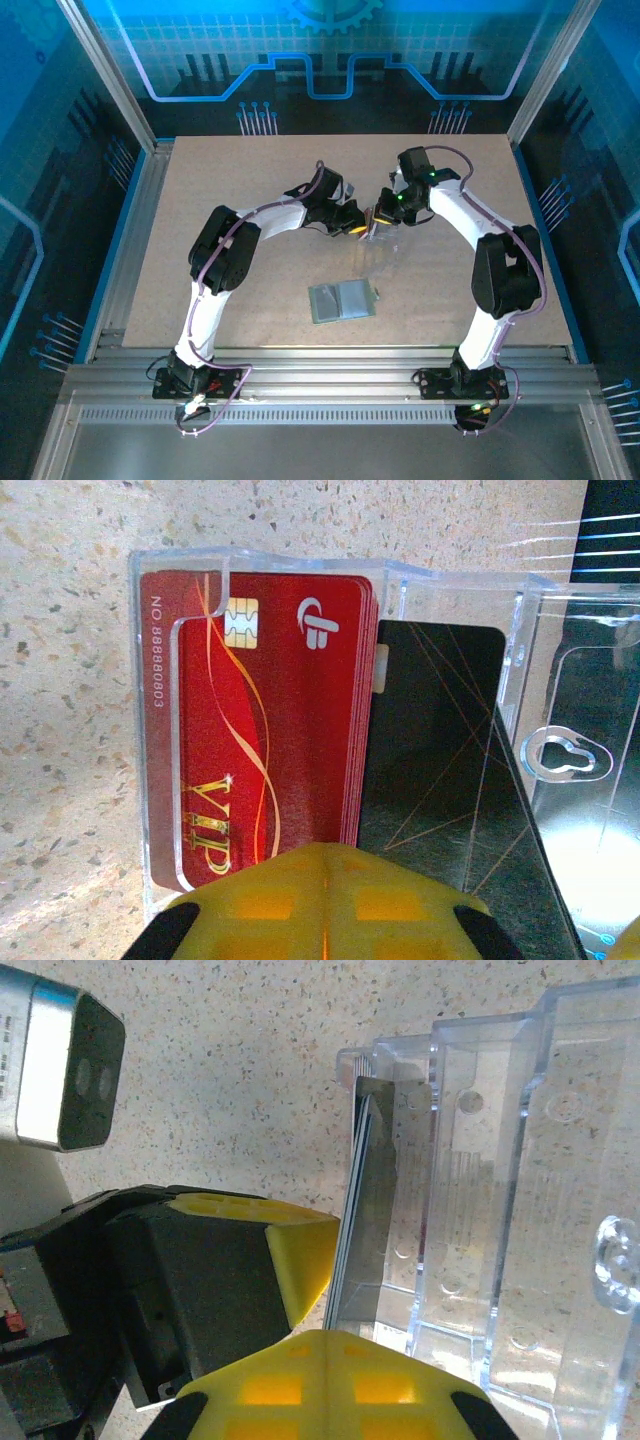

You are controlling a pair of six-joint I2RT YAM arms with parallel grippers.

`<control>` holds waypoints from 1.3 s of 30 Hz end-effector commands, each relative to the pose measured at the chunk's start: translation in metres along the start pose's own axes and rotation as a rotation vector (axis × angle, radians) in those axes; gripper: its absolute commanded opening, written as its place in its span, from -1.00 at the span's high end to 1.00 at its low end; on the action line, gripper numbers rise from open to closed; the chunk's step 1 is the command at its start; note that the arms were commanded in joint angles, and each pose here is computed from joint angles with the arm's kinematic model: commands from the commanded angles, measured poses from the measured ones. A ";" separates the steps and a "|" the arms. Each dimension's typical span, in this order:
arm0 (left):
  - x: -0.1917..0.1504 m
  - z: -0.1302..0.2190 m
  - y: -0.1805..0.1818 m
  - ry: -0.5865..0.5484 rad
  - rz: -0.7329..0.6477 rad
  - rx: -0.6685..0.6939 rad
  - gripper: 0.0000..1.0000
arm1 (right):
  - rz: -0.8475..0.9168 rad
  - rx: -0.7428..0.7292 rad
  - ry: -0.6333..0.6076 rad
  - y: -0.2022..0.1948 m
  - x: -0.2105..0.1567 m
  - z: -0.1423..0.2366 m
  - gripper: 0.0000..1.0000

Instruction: Put the credit cards into the card holder

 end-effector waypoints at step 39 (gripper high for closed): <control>-0.004 0.001 -0.003 0.031 -0.024 -0.002 0.83 | 0.163 -0.266 0.064 0.002 0.005 0.014 0.33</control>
Point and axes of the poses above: each hand's point on the last joint's axis, 136 mm out from that joint toward the fingers, its own z axis back along the fingers, its own y axis along the line the jaws close on, x = y × z, the point moved 8 cm from there along z, back along the fingers, and after that the axes turned 12 degrees about z, right-handed, at the moved point
